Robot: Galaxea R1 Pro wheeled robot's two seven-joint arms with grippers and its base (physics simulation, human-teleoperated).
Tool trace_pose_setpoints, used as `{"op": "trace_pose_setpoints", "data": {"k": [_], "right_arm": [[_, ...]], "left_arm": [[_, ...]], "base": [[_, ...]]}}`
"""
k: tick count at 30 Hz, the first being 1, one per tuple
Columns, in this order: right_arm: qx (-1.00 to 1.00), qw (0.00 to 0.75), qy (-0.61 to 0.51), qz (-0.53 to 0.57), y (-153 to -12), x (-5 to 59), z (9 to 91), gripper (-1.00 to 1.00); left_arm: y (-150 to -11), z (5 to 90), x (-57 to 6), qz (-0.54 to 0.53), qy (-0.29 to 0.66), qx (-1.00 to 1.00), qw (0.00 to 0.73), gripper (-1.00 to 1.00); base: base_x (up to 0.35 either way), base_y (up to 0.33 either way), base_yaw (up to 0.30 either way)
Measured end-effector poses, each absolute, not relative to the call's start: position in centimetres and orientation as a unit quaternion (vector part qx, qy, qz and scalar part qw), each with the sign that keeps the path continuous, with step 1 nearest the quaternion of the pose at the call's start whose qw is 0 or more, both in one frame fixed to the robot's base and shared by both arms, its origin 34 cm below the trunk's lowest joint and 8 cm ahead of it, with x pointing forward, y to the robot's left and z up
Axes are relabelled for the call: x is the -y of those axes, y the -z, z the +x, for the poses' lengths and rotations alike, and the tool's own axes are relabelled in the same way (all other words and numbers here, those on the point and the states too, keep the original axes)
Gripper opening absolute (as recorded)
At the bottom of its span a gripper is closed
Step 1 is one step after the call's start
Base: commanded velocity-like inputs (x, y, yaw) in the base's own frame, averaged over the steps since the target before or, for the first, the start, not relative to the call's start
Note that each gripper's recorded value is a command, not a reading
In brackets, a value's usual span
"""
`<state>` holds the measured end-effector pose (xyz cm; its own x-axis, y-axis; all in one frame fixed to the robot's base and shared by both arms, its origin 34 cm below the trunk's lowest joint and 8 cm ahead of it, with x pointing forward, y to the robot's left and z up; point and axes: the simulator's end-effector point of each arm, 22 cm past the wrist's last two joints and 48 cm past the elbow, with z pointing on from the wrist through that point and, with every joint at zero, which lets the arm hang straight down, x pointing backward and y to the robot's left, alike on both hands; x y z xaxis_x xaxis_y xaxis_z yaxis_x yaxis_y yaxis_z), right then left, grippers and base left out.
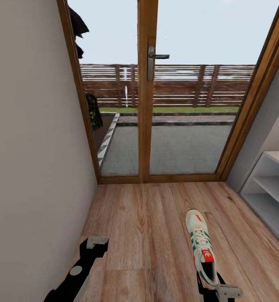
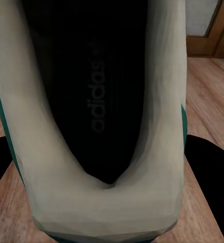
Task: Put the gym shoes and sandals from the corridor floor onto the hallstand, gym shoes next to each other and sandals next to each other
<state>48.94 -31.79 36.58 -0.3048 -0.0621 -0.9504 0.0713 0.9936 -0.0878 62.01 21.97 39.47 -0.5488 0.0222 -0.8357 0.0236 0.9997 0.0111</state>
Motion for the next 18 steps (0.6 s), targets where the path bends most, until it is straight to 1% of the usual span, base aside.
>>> {"op": "trace_pose_setpoints", "data": {"k": [3,9,18], "right_arm": [[-0.806,0.589,0.056,0.003,-36.55,31.77,48.92,-1.0],[-0.806,0.589,0.056,0.003,-36.55,31.74,48.91,-1.0],[-0.806,0.589,0.056,0.003,-36.55,31.74,48.91,-1.0]], "left_arm": [[-39.47,62.01,-21.97,0.013,0.001,-0.88,0.475,1.0],[-39.48,62.01,-21.96,0.013,0.001,-0.88,0.475,1.0],[-39.47,62.01,-21.95,0.013,0.001,-0.88,0.475,1.0]], "base": [[0.003,0.003,0.0],[0.099,0.08,0.0],[0.016,0.012,0.0]]}}
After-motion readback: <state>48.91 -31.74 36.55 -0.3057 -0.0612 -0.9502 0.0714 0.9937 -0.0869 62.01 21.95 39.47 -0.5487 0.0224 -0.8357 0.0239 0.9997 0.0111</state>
